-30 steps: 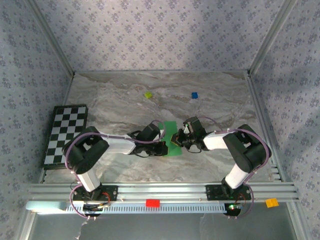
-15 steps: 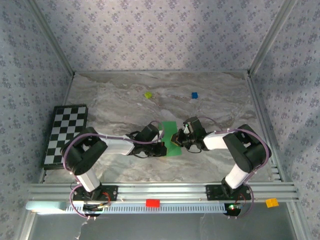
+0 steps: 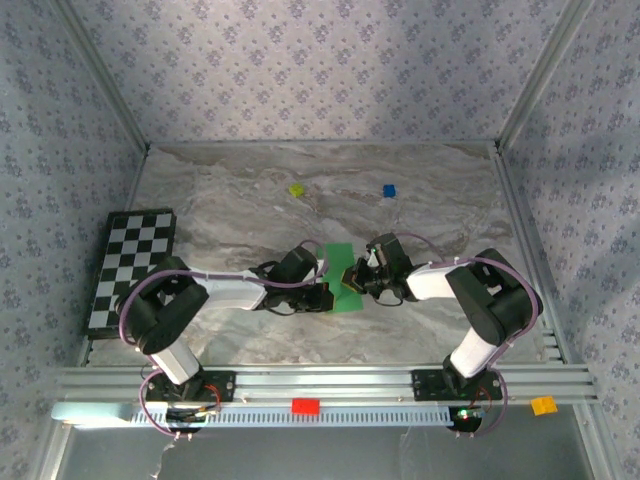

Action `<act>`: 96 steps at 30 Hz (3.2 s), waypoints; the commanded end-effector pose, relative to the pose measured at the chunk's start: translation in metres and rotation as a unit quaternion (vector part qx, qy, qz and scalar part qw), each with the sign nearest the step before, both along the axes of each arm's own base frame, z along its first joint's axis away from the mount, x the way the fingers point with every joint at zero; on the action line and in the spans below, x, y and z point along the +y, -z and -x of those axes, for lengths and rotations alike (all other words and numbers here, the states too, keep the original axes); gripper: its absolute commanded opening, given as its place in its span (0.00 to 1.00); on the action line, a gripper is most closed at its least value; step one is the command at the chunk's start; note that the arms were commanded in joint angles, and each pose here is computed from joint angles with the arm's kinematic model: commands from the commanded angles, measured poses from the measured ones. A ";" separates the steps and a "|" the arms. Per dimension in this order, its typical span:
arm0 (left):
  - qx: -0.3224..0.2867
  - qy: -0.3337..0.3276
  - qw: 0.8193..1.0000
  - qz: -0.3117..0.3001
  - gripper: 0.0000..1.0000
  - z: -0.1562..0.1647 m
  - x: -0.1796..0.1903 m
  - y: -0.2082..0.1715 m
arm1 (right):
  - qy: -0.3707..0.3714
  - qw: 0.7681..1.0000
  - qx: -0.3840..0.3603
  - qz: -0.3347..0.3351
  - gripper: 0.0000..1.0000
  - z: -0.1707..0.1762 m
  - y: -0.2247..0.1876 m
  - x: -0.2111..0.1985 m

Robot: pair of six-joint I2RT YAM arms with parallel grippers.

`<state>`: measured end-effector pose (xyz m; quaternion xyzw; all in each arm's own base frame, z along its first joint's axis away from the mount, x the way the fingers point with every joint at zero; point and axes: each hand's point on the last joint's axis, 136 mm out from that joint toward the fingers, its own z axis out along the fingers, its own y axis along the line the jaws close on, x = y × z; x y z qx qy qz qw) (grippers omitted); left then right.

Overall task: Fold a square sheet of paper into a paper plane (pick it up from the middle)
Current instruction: Fold the triangle a second time at the center of the table.

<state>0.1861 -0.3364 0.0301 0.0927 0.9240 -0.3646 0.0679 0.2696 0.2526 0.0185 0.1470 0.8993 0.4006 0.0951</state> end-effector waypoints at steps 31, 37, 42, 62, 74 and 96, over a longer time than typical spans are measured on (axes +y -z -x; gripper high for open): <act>-0.036 0.014 0.999 -0.006 0.01 -0.029 -0.021 -0.019 | 0.027 0.995 0.058 0.072 0.00 0.021 0.043 -0.030; 0.001 0.011 0.999 -0.045 0.01 -0.021 -0.010 0.016 | 0.025 0.995 0.058 0.071 0.00 0.022 0.043 -0.030; 0.029 -0.005 0.996 -0.082 0.00 -0.008 0.012 0.042 | 0.021 0.996 0.051 0.063 0.00 0.020 0.038 -0.027; 0.026 -0.005 0.995 -0.092 0.00 -0.008 0.015 0.047 | -0.063 0.998 -0.008 0.029 0.02 0.008 0.001 0.003; 0.035 -0.002 0.995 -0.099 0.00 -0.005 0.017 0.052 | 0.036 0.999 -0.005 0.038 0.01 -0.035 0.004 -0.058; 0.023 -0.005 0.996 -0.084 0.00 -0.012 0.009 0.042 | -0.046 0.999 -0.002 0.026 0.01 0.000 0.012 -0.011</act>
